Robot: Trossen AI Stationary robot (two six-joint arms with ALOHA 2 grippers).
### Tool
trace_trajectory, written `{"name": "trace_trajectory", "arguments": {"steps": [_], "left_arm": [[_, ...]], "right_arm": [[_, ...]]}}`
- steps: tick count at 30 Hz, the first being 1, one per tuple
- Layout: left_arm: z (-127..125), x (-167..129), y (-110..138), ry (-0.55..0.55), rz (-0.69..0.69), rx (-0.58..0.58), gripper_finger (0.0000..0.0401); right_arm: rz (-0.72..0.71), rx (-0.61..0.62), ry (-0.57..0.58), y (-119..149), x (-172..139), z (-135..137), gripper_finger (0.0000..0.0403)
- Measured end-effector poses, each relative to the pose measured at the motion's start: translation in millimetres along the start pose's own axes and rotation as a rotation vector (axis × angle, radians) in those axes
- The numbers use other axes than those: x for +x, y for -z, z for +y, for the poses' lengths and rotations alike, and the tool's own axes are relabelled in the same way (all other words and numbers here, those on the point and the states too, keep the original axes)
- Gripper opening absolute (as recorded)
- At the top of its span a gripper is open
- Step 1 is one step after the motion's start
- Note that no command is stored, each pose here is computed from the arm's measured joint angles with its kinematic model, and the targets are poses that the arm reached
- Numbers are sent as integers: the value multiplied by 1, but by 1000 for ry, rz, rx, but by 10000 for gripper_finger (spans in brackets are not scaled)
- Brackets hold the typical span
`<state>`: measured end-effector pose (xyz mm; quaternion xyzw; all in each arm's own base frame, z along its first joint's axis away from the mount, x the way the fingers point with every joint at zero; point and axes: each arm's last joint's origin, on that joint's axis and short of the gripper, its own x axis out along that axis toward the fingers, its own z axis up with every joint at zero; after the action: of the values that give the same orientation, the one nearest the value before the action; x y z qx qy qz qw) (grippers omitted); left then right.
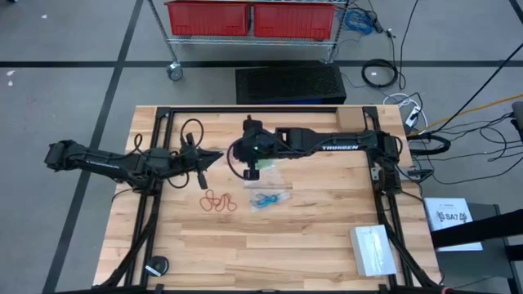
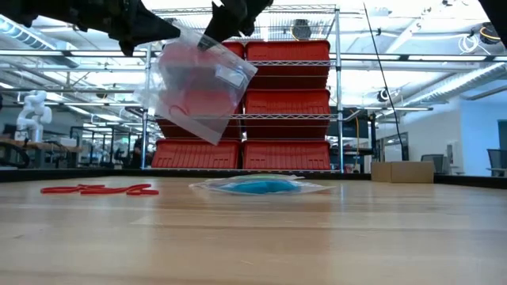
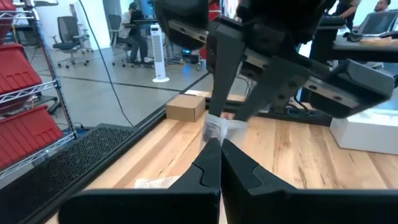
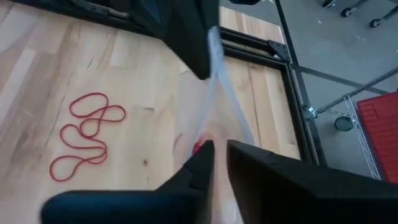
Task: Sort rubber bands
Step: Put the red rubber band into the right transparent zip bag
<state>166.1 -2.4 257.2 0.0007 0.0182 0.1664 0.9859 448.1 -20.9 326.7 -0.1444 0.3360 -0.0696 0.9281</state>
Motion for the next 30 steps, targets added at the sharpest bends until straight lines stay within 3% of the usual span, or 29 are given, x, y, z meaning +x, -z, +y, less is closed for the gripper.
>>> {"name": "trace_trajectory", "arguments": {"steps": [5, 11, 17, 21, 25, 30], "left_arm": [[0, 0, 0, -3, -3, 13, 0], [0, 0, 0, -13, -1, 15, 0], [2, 0, 0, -69, -1, 14, 0], [6, 0, 0, -188, -4, -12, 0], [6, 0, 0, -193, -3, -11, 0], [6, 0, 0, -193, -2, -4, 0]], "right_arm": [[-25, -4, -7, -5, -11, 5, 95], [-101, 6, 7, -18, -45, -1, 144], [-113, 32, 20, -20, -89, -13, 153], [-63, 107, -70, -10, -107, -23, 141], [14, 176, -188, 14, -98, -17, 135], [57, 221, -299, 54, -56, 15, 135]]}}
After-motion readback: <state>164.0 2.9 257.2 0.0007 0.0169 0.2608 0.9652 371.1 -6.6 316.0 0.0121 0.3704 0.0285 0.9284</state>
